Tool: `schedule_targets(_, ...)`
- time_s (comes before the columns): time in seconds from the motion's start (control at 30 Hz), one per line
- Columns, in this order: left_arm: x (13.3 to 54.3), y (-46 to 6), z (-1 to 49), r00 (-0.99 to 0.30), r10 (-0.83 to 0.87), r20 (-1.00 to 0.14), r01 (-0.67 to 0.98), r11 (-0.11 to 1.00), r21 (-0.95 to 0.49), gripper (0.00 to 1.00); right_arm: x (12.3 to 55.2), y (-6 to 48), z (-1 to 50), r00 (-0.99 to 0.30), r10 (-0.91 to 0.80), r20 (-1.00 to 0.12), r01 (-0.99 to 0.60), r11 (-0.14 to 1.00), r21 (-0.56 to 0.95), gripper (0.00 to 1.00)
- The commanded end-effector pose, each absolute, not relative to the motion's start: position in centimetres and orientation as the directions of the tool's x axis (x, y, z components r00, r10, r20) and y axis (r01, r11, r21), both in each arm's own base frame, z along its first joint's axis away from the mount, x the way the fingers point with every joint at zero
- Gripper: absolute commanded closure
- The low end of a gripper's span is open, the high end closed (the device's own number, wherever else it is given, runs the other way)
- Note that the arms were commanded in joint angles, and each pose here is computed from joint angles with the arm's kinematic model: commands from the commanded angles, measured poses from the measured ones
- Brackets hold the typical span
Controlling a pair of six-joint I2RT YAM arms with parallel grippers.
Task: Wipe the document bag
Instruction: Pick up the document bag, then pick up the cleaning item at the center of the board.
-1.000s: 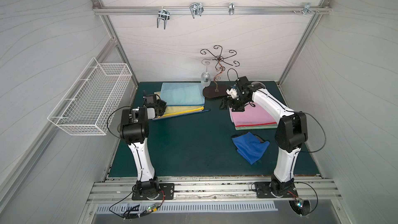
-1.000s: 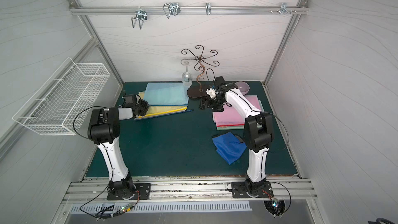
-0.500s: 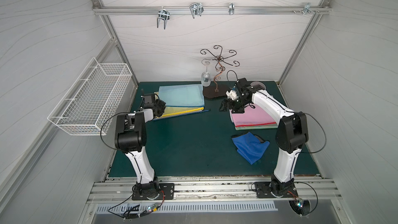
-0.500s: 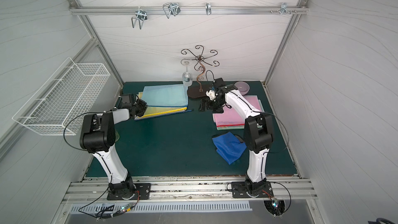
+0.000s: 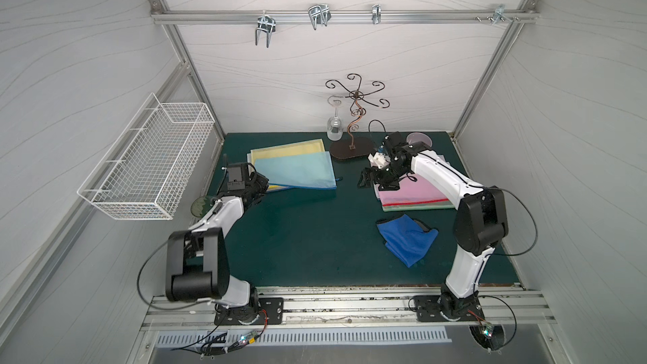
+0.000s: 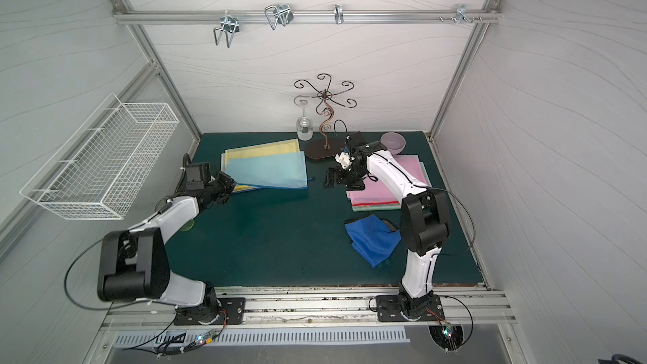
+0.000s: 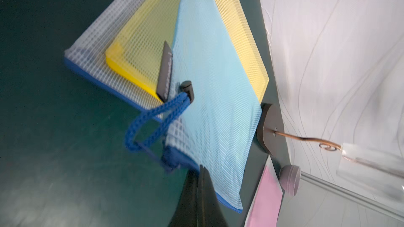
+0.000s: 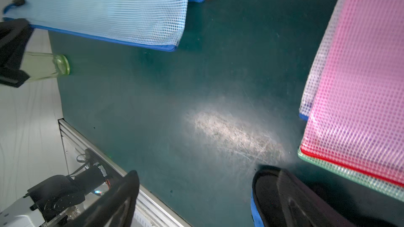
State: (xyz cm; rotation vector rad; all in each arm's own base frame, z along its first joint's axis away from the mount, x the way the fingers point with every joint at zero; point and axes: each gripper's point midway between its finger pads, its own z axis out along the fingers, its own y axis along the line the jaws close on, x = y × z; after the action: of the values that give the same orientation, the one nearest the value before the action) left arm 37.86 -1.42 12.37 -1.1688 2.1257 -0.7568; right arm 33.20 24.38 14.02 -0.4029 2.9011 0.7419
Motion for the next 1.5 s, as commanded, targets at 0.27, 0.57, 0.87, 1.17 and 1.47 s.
schedule_targets(0.27,24.3,-7.0,8.9,-0.547,-0.817,-0.183,-0.607,0.537,-0.586,1.00,27.5,19.4,10.8,-0.977,-0.193,-0.095,-0.211,0.946,0.247,0.01)
schedule_targets(0.57,20.8,-8.8,6.5,-0.643,-0.759,-0.106,-0.594,0.581,-0.557,1.00,24.3,15.9,9.9,-0.995,-0.094,-0.025,-0.096,0.985,0.141,0.01)
schedule_targets(0.87,18.6,-8.4,3.8,-0.658,-0.746,-0.099,-0.598,0.598,-0.534,1.00,24.3,10.6,10.9,-0.992,-0.038,-0.120,-0.028,0.996,-0.080,0.01)
schedule_targets(1.17,17.6,-8.2,2.5,-0.659,-0.747,-0.087,-0.605,0.595,-0.530,1.00,21.7,12.0,6.3,-1.000,-0.016,0.020,-0.015,0.999,0.032,0.01)
schedule_targets(1.47,16.9,-7.9,1.9,-0.676,-0.731,-0.095,-0.601,0.621,-0.503,1.00,23.6,13.7,1.0,-0.998,-0.007,0.069,-0.003,0.998,0.064,0.01)
